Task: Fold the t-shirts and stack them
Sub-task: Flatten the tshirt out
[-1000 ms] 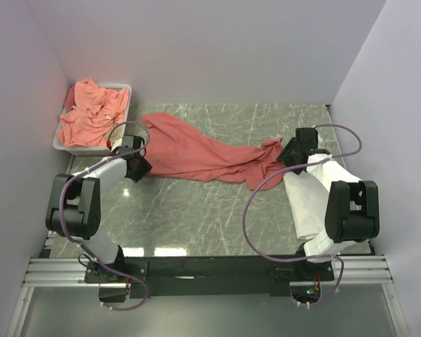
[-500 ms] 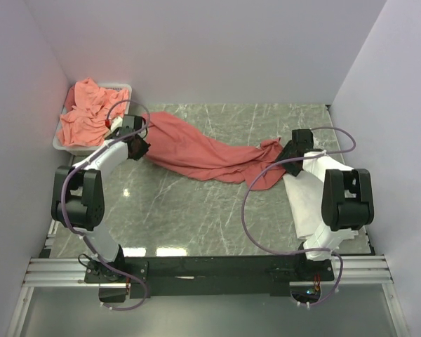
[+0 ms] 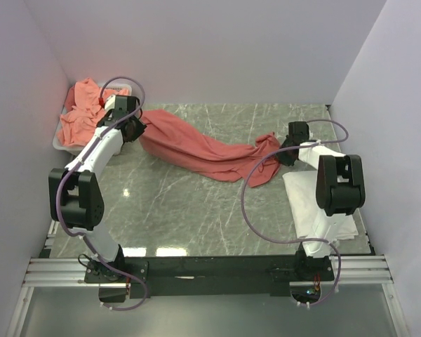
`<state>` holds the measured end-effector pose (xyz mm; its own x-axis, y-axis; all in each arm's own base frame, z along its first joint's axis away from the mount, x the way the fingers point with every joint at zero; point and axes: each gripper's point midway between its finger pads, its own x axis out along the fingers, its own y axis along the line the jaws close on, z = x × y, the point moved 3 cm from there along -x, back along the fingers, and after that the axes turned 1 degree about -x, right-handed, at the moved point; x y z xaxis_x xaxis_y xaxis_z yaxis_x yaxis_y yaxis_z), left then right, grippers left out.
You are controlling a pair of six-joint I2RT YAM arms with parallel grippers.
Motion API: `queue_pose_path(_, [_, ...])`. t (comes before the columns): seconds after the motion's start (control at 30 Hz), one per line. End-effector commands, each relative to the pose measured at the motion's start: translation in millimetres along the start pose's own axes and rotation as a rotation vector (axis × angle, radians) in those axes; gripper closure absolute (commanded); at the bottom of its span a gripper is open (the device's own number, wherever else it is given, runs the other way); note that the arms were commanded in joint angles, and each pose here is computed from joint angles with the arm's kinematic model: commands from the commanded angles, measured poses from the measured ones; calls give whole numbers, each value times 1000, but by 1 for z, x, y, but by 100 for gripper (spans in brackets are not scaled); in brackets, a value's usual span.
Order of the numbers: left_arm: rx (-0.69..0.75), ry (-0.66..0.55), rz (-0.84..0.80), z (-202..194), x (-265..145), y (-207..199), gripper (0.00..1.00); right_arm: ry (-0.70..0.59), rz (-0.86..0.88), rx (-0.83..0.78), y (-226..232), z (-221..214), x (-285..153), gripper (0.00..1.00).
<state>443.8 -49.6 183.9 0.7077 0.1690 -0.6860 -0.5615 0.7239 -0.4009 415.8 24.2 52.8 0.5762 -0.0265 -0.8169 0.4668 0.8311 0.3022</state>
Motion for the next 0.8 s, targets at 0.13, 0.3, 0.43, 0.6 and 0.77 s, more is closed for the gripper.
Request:
queue_pose_path(0.13, [24, -33, -75, 30, -26, -18, 100, -23, 65, -2, 21, 11, -12, 100])
queue_pose_path(0.3, [33, -45, -101, 42, -42, -24, 100, -86, 79, -4, 23, 26, -60, 100])
queue_pose_path(0.43, [39, -40, -96, 45, -57, -19, 100, -186, 147, -5, 33, 45, -120, 100])
queue_pose_path(0.6, [36, -45, -113, 48, -83, -9, 100, -307, 212, 1, 38, 60, -187, 100])
queue_pose_path(0.77, [37, -53, -115, 52, -100, 8, 97, -435, 300, -4, 43, 73, -260, 100])
